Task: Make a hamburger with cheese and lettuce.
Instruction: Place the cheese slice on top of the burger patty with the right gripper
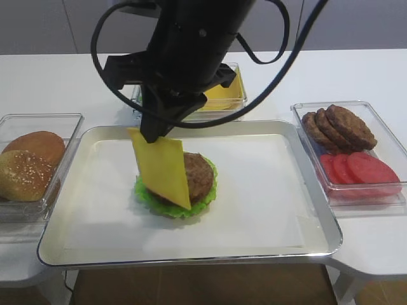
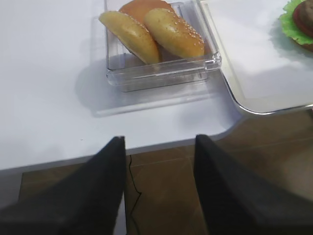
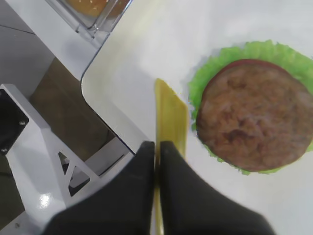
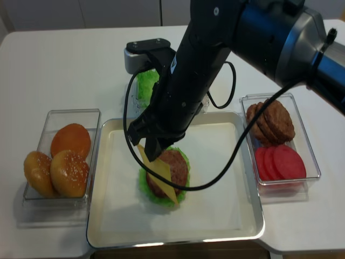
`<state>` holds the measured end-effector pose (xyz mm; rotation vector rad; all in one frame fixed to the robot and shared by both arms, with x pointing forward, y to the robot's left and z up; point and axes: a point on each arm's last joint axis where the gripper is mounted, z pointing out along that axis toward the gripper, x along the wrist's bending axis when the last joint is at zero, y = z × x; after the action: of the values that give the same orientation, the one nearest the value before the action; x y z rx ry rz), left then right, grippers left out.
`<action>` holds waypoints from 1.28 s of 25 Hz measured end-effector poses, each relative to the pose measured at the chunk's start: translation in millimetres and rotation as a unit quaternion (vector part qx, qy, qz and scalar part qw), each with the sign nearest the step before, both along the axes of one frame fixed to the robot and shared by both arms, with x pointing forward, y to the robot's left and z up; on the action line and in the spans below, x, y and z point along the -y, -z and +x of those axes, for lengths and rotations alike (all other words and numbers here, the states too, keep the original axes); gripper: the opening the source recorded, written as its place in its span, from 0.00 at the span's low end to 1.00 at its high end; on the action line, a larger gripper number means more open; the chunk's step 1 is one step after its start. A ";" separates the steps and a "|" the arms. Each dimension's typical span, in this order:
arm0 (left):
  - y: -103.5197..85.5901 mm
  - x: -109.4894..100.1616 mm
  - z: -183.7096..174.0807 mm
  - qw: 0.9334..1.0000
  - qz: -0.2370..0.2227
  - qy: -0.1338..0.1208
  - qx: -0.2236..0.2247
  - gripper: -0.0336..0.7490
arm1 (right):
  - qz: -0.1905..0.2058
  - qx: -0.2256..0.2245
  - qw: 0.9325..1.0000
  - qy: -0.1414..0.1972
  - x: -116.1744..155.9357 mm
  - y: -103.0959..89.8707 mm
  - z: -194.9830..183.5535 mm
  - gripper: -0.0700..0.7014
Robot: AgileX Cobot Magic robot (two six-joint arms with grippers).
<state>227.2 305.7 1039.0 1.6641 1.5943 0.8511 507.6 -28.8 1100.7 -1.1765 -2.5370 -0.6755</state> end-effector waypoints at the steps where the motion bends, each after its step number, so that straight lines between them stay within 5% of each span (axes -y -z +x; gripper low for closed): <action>1: 0.0 0.0 0.0 1.000 0.000 0.000 0.000 0.48 | 0.000 -0.001 1.000 0.000 -0.2 0.5 0.2 0.14; 32: 0.0 0.0 0.0 1.000 0.000 0.000 0.000 0.48 | -0.007 0.004 1.000 0.006 5.4 19.0 21.6 0.14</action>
<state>227.2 305.7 1039.0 1.6641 1.5943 0.8511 529.2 -34.3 1081.7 -1.1980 -2.5469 -0.6659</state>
